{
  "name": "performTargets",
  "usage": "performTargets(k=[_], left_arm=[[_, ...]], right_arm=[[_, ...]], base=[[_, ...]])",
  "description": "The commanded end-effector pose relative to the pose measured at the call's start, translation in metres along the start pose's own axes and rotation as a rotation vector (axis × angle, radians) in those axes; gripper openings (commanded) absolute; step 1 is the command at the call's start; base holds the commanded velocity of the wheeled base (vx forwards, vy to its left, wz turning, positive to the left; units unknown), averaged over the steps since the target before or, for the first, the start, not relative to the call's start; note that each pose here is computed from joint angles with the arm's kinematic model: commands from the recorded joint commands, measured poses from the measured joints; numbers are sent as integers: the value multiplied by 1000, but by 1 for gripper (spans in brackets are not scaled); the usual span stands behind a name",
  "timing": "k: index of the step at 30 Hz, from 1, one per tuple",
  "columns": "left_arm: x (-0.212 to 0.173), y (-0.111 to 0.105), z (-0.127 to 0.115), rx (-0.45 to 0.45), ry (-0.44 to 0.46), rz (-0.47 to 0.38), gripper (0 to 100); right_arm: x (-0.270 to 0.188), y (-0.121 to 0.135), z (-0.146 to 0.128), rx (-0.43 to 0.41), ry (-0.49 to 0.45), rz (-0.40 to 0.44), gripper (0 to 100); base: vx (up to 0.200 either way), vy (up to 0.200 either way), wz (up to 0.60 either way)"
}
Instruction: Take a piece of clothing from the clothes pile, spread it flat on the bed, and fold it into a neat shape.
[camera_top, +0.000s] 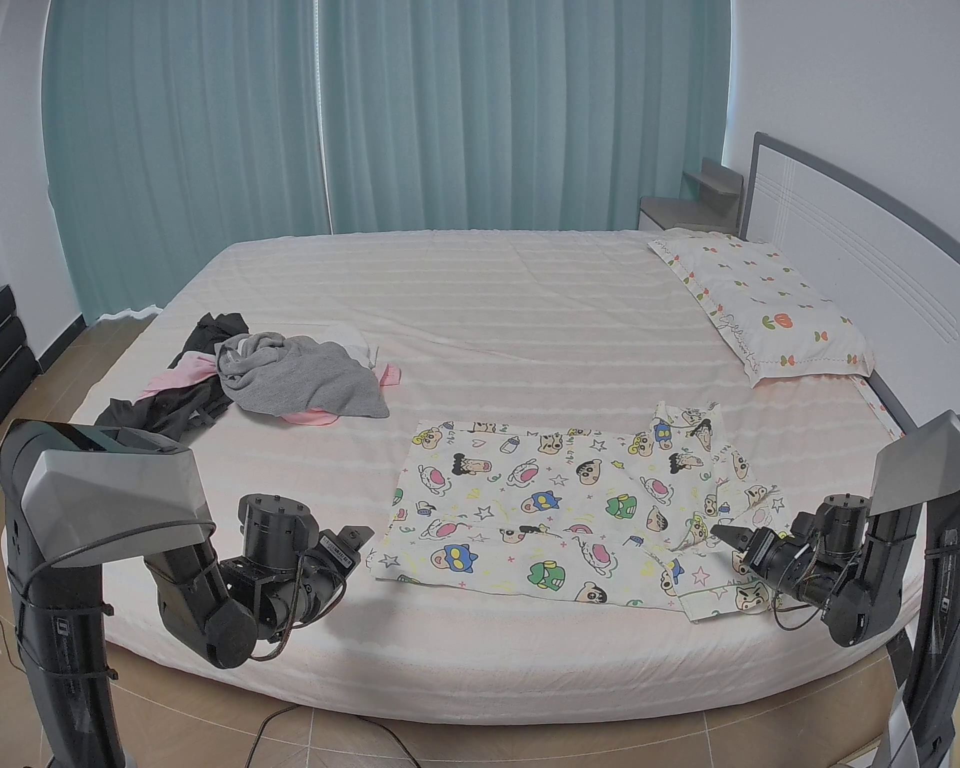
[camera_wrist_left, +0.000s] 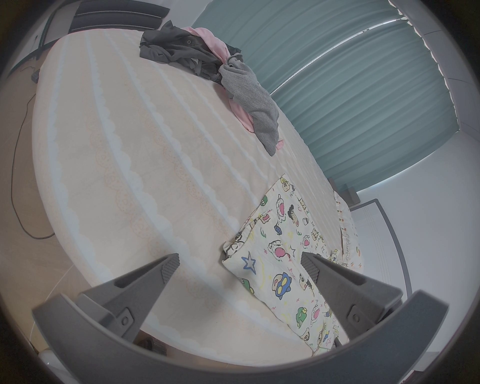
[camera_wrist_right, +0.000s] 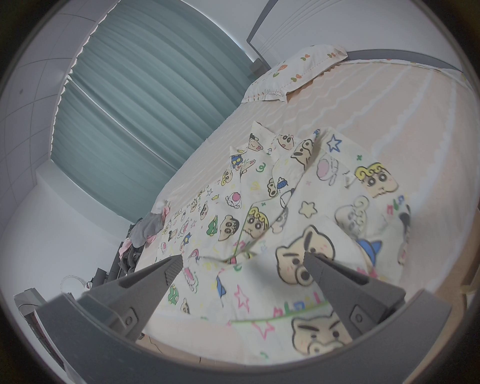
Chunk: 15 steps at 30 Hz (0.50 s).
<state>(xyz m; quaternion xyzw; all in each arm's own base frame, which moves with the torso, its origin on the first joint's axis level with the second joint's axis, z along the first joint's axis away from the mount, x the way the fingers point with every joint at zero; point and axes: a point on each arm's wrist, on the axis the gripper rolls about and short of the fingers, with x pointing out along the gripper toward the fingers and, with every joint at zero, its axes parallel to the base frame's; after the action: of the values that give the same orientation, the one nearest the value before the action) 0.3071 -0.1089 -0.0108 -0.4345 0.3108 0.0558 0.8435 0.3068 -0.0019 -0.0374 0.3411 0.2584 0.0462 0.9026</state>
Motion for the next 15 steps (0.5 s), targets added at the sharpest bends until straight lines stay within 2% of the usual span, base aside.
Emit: performTargets(k=[1, 9, 14, 15], left_arm=[[1, 1, -1, 2, 1, 4, 100], [-1, 2, -2, 20, 10, 5, 100], [-4, 3, -4, 80, 42, -3, 100], [-6, 2, -3, 97, 35, -12, 100]], right_arm=[[14, -18, -1, 26, 15, -48, 100], [14, -19, 6, 33, -13, -50, 100], [5, -8, 21, 47, -85, -3, 100], [-2, -1, 31, 88, -130, 24, 100]], base=[[0, 0, 0], [0, 0, 0], [0, 0, 0], [0, 0, 0]])
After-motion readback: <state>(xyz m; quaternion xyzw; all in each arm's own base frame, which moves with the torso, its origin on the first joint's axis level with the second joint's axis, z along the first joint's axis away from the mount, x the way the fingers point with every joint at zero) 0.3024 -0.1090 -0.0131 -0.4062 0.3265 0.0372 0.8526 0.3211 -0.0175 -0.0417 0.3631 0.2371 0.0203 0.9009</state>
